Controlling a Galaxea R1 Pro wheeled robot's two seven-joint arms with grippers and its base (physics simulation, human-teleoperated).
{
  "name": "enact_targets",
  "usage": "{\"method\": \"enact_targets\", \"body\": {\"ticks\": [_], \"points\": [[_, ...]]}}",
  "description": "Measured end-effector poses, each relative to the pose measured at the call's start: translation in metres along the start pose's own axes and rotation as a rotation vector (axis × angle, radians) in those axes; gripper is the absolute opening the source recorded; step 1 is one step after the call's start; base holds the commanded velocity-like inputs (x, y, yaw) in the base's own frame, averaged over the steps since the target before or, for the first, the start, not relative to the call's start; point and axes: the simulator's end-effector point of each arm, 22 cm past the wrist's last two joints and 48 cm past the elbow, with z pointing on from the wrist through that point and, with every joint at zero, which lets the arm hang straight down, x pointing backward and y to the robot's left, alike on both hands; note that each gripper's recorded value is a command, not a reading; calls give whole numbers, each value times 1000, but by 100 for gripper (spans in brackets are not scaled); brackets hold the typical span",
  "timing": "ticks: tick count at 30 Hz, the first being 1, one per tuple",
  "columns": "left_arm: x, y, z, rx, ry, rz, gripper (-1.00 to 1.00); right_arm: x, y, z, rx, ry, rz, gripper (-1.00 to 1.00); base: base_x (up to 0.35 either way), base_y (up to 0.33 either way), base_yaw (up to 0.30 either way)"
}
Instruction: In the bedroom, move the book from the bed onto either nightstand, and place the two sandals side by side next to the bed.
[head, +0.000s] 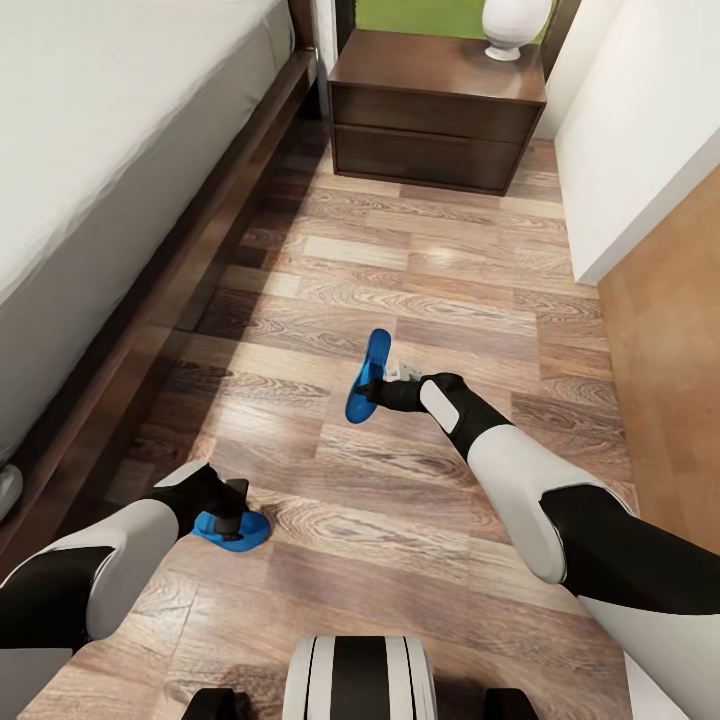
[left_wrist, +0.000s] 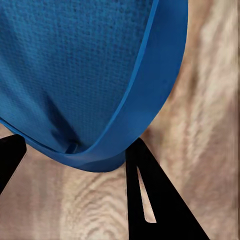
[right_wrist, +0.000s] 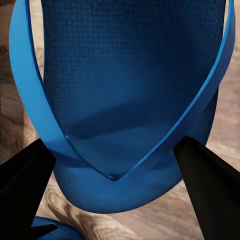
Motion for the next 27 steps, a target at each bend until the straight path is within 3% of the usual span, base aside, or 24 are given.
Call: {"method": "enact_targets", "body": {"ticks": [6,27], "points": [[-1,8,13,-20,0,-2,-100,11,-11,11,6,20,11,-100,0,0,0],[-1,8,13,-16,1,-4,-100,13,-11,11,6,22,15,-100,0,0,0]]}}
